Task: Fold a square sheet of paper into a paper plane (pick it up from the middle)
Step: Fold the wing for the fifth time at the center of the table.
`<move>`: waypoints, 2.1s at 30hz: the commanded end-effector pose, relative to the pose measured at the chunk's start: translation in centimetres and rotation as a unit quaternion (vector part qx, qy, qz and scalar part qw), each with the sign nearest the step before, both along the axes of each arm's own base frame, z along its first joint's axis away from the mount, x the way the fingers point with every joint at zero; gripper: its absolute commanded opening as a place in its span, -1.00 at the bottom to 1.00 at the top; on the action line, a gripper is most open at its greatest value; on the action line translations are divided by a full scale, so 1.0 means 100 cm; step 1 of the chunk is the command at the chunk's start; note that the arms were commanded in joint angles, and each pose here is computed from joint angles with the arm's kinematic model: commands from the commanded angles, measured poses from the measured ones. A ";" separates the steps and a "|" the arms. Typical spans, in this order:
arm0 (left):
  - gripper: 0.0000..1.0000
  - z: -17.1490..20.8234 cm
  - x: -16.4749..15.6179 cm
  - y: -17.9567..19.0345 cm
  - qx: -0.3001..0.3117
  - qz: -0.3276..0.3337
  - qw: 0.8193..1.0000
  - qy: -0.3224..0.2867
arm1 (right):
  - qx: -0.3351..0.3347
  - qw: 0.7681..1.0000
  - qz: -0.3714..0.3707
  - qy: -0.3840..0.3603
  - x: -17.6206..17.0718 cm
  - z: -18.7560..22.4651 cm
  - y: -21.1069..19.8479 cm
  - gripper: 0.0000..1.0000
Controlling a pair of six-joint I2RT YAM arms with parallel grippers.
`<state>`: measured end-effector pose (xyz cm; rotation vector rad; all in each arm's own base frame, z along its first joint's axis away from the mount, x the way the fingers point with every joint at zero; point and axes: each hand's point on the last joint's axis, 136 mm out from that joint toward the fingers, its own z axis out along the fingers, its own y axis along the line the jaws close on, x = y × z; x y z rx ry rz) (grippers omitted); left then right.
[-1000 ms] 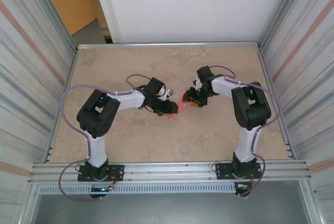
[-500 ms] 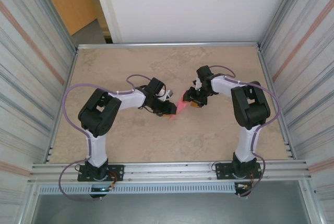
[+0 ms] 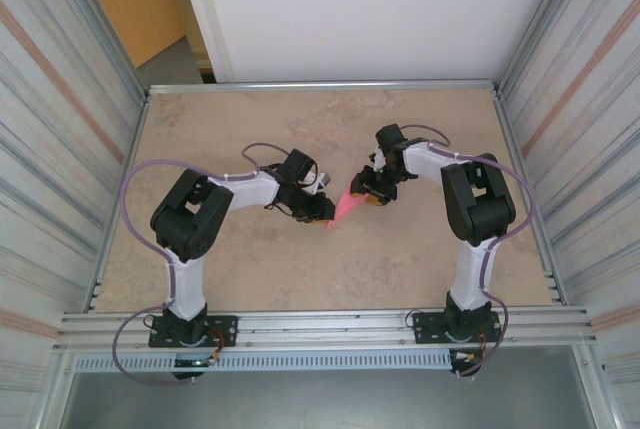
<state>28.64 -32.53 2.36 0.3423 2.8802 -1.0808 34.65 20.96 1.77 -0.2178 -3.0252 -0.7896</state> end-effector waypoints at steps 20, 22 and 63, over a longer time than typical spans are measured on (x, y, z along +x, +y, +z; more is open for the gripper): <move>-0.61 -0.030 -0.011 0.009 0.046 -0.004 0.998 0.035 | -0.102 0.994 0.007 0.046 -0.019 -0.078 -0.021 -0.04; -0.61 -0.033 -0.011 0.010 0.050 -0.003 0.998 0.040 | -0.103 0.993 0.007 0.049 -0.021 -0.080 -0.021 -0.04; -0.63 -0.045 -0.015 0.016 0.077 0.001 0.995 0.063 | 0.092 0.991 0.049 -0.082 -0.004 0.026 0.049 -0.59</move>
